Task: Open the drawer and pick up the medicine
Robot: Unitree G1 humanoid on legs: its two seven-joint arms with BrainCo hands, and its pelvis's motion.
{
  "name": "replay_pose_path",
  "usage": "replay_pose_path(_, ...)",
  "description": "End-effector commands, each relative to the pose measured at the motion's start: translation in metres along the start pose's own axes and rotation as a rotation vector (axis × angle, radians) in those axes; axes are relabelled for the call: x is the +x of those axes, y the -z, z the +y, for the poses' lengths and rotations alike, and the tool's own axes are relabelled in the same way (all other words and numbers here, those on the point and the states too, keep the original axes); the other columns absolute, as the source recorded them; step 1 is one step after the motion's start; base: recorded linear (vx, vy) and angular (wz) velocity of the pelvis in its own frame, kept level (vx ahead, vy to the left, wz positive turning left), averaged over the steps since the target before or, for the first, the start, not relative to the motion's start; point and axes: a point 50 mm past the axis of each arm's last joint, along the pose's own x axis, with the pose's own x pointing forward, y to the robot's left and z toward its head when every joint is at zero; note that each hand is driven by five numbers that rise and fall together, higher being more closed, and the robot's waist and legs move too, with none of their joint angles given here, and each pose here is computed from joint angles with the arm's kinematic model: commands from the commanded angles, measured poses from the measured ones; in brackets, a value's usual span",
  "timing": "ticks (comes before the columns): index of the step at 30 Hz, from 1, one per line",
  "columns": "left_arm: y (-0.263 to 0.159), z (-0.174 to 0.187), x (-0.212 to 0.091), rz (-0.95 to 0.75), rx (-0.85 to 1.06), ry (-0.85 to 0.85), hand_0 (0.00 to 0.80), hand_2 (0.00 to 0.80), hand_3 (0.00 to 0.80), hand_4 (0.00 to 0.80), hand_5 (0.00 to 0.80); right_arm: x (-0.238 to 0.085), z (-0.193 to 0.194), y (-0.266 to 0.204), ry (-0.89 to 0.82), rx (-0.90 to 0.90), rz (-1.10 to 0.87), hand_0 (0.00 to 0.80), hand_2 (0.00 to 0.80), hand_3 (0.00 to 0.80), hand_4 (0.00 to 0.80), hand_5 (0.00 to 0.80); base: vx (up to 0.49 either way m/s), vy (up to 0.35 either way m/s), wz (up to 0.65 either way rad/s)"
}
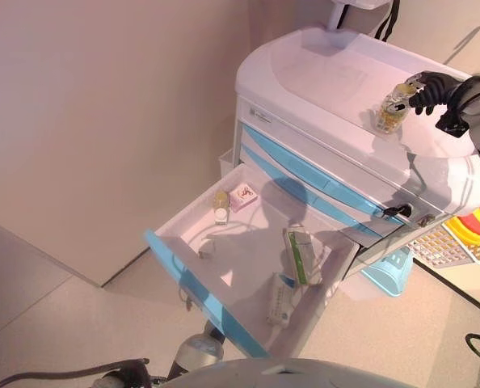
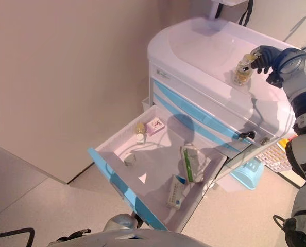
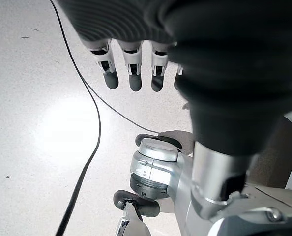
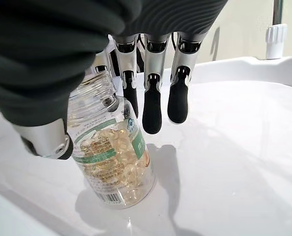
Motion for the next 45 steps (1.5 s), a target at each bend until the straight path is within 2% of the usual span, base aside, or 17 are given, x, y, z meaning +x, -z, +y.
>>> replay_pose_path(1, 0.012, 0.013, -0.004, 0.025, 0.031, -0.028, 0.000, 0.000, 0.000, 0.000, 0.000, -0.003, -0.005, -0.001, 0.023, -0.080, -0.008, 0.000, 0.000, 0.000, 0.000, 0.000, 0.000, 0.000, 0.00)
replay_pose_path(11, 0.013, 0.011, -0.004, 0.026, 0.032, -0.022, 0.000, 0.000, 0.000, 0.000, 0.000, -0.009, -0.023, 0.002, 0.179, -0.046, -0.008, 0.000, 0.000, 0.000, 0.000, 0.000, 0.000, 0.000, 0.00)
replay_pose_path(18, 0.015, 0.009, -0.004, 0.027, 0.042, -0.015, 0.000, 0.000, 0.000, 0.000, 0.000, -0.018, -0.046, -0.004, 0.399, 0.014, -0.067, 0.000, 0.000, 0.000, 0.000, 0.000, 0.000, 0.000, 0.00)
replay_pose_path(24, 0.019, 0.004, -0.004, 0.039, 0.070, 0.000, 0.000, 0.000, 0.000, 0.000, 0.000, -0.032, -0.063, -0.023, 0.622, 0.166, -0.214, 0.000, 0.000, 0.000, 0.000, 0.000, -0.002, -0.002, -0.01)
replay_pose_path(29, 0.016, 0.006, -0.004, 0.045, 0.111, 0.014, 0.000, 0.000, 0.000, 0.000, 0.000, -0.035, -0.062, -0.016, 0.647, 0.183, -0.157, 0.000, 0.000, 0.000, 0.000, 0.000, -0.047, -0.022, -0.07)
replay_pose_path(34, 0.013, 0.005, -0.003, 0.041, 0.144, 0.025, 0.000, 0.000, 0.000, 0.000, 0.000, -0.037, -0.051, 0.011, 0.658, 0.156, -0.052, 0.000, 0.000, 0.000, 0.000, 0.000, -0.043, -0.043, -0.25)
replay_pose_path(38, 0.006, 0.006, -0.003, 0.019, 0.230, 0.035, 0.000, 0.000, 0.000, 0.000, 0.000, -0.041, -0.032, 0.023, 0.692, 0.207, -0.103, 0.000, 0.000, 0.000, 0.000, 0.000, -0.047, -0.041, -0.47)
replay_pose_path(42, -0.014, 0.008, -0.002, -0.072, 0.364, 0.020, 0.000, 0.000, 0.000, 0.000, 0.000, -0.048, 0.017, 0.031, 0.668, 0.300, -0.182, 0.000, 0.000, 0.000, 0.000, 0.000, -0.057, -0.039, -0.55)
replay_pose_path(45, -0.039, 0.015, -0.003, -0.143, 0.385, -0.010, 0.000, 0.000, 0.000, 0.000, 0.000, -0.055, 0.063, 0.034, 0.607, 0.374, -0.205, 0.000, 0.000, 0.000, 0.000, 0.000, -0.063, -0.025, -0.62)
